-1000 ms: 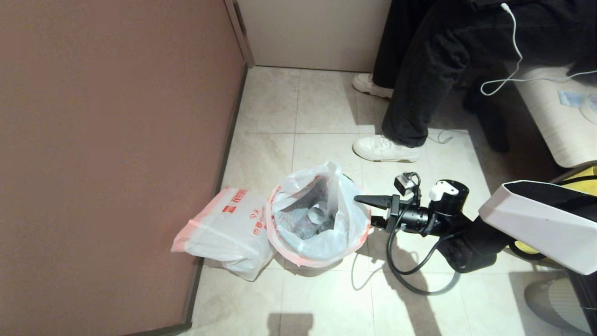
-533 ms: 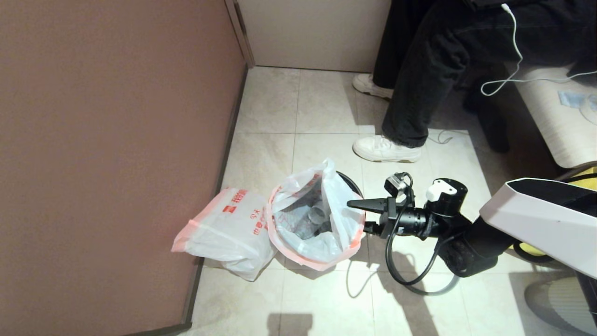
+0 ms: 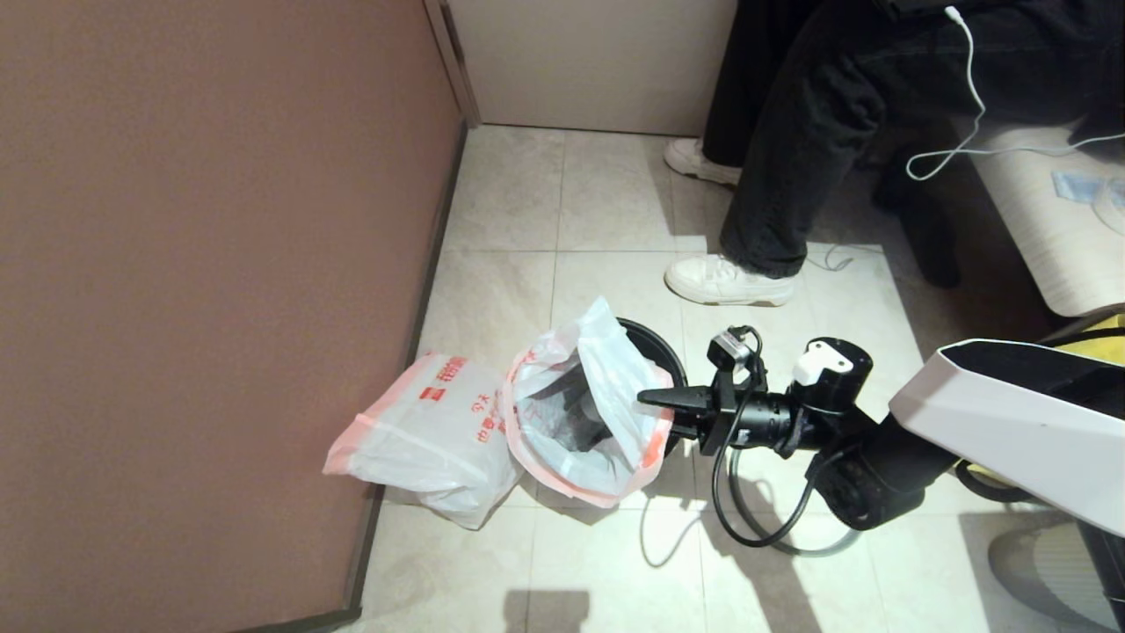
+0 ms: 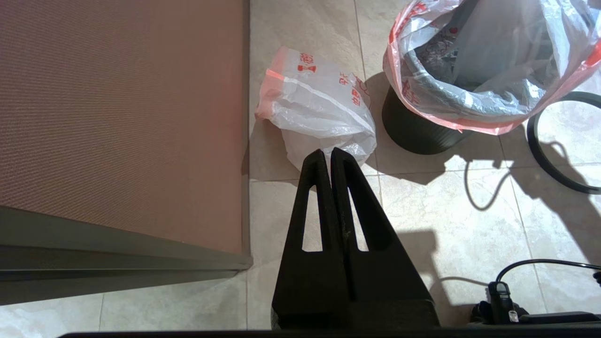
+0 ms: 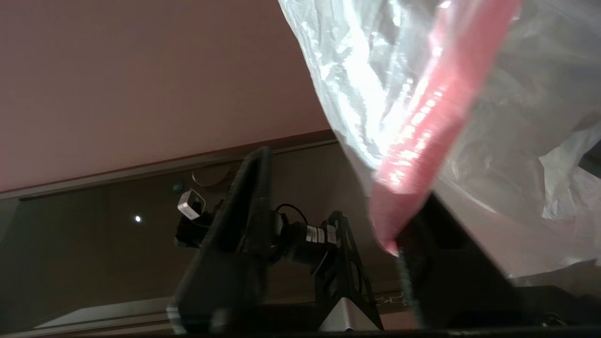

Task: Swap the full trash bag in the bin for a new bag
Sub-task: Place the trash bag on the floor

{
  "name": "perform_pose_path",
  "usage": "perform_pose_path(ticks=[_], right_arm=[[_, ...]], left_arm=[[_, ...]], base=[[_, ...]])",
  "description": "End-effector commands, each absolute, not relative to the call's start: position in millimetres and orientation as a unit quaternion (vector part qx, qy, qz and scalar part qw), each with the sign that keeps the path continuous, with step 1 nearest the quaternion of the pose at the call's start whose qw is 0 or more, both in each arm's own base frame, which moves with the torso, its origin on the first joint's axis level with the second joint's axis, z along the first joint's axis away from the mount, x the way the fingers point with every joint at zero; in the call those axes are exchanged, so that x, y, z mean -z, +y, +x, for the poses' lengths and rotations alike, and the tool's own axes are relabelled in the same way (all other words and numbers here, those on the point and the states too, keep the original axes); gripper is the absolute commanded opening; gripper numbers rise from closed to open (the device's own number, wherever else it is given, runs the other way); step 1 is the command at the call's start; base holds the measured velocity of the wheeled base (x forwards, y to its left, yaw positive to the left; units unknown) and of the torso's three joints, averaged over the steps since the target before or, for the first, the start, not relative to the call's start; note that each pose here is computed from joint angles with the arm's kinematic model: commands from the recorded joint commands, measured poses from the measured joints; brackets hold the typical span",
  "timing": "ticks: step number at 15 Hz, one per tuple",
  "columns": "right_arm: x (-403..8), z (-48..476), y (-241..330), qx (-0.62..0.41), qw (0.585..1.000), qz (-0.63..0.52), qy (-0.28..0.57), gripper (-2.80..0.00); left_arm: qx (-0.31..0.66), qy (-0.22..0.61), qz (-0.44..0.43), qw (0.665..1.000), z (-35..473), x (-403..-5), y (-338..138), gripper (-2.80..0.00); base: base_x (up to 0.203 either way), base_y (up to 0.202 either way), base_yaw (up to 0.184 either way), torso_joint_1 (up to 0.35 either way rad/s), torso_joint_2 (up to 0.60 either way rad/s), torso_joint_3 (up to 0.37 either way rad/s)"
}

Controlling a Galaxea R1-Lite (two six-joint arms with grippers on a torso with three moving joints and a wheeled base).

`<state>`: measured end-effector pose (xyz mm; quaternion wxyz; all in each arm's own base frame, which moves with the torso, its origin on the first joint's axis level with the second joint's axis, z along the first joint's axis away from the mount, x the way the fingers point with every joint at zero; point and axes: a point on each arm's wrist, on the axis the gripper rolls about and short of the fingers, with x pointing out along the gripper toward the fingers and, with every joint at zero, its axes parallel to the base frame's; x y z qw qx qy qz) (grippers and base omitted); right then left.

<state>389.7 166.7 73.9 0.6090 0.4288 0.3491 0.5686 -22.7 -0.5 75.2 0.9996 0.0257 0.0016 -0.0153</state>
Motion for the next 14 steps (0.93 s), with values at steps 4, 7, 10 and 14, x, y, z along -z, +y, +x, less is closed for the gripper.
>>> perform_pose_path(ticks=[4, 7, 10, 14], right_arm=[[-68.9, 388.0, 170.6, -0.576, 0.596, 0.435, 0.35, -2.8], [-73.1, 386.1, 171.2, -0.573, 0.589, 0.444, 0.357, -2.8], [-103.9, 379.2, 170.6, -0.565, 0.549, 0.485, 0.38, -2.8], [-161.9, 367.8, 173.3, -0.591, 0.514, 0.497, 0.373, -2.8]], left_arm=[[0.015, 0.002, 0.026, 1.0, -22.7, -75.2, -0.6, -2.8], [0.015, 0.002, 0.026, 1.0, -22.7, -75.2, -0.6, -2.8], [0.015, 0.002, 0.026, 1.0, -22.7, -75.2, -0.6, -2.8], [0.015, 0.002, 0.026, 1.0, -22.7, -75.2, -0.6, -2.8]], base=[[0.0, 0.0, 0.0, 0.0, 0.0, 0.0], [0.0, 0.0, 0.0, 0.0, 0.0, 0.0], [0.0, 0.0, 0.0, 0.0, 0.0, 0.0], [0.0, 0.0, 0.0, 0.0, 0.0, 0.0]])
